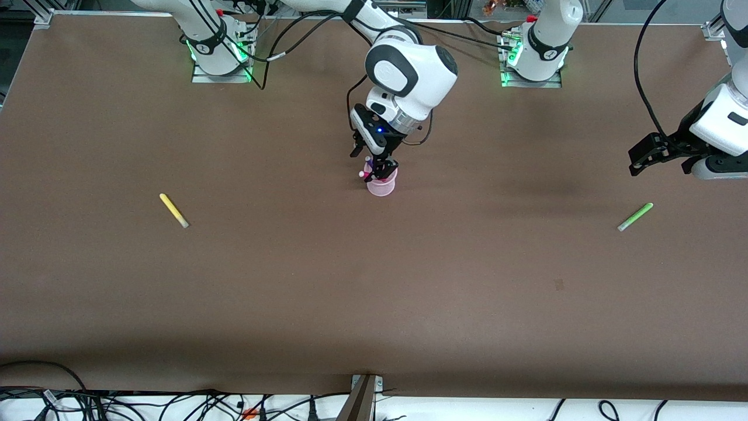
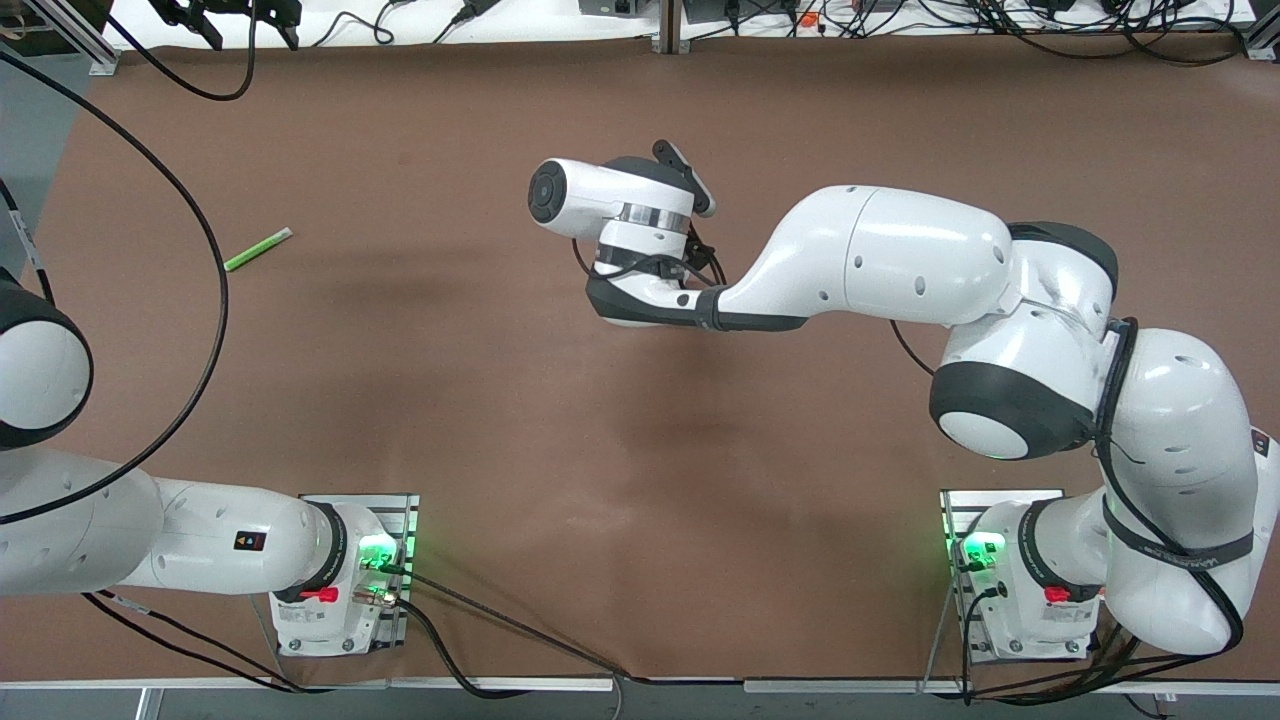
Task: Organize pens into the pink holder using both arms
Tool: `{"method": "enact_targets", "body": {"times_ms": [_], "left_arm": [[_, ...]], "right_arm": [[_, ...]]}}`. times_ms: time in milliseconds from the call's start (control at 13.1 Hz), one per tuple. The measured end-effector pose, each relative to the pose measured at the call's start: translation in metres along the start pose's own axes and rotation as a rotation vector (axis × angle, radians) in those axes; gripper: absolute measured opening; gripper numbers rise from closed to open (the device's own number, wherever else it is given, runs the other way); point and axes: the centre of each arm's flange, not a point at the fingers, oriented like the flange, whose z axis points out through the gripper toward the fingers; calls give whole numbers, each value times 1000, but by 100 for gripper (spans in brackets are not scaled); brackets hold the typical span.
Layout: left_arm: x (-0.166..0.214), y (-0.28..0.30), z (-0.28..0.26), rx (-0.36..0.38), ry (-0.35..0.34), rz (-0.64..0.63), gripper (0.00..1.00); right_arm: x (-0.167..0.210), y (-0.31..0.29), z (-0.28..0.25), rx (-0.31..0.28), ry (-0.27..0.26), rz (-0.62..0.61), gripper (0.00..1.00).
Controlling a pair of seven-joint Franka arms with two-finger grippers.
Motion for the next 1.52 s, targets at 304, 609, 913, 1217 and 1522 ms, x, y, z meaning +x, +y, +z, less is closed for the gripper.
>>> {"method": "enact_targets", "body": {"times_ms": [304,609,913,1217,1522], "left_arm": [[-3,4,-1,0,-11,11,100],[-6,12,-1,1,-30,28,100],[-7,15,-3,1,-35,34,100],[-7,17,-6,1,-35,40,100],[-8,23,-6,0,-36,50,100]], "right_arm": [[121,-14,-38,-66,-84,-196,93],[295,-4,-29,-143,-325,-454,99],[434,20,13,-43,-572,-677,99],[550,65,69,107,-728,-866,99],[584,94,113,147,-776,-1025,99]]}}
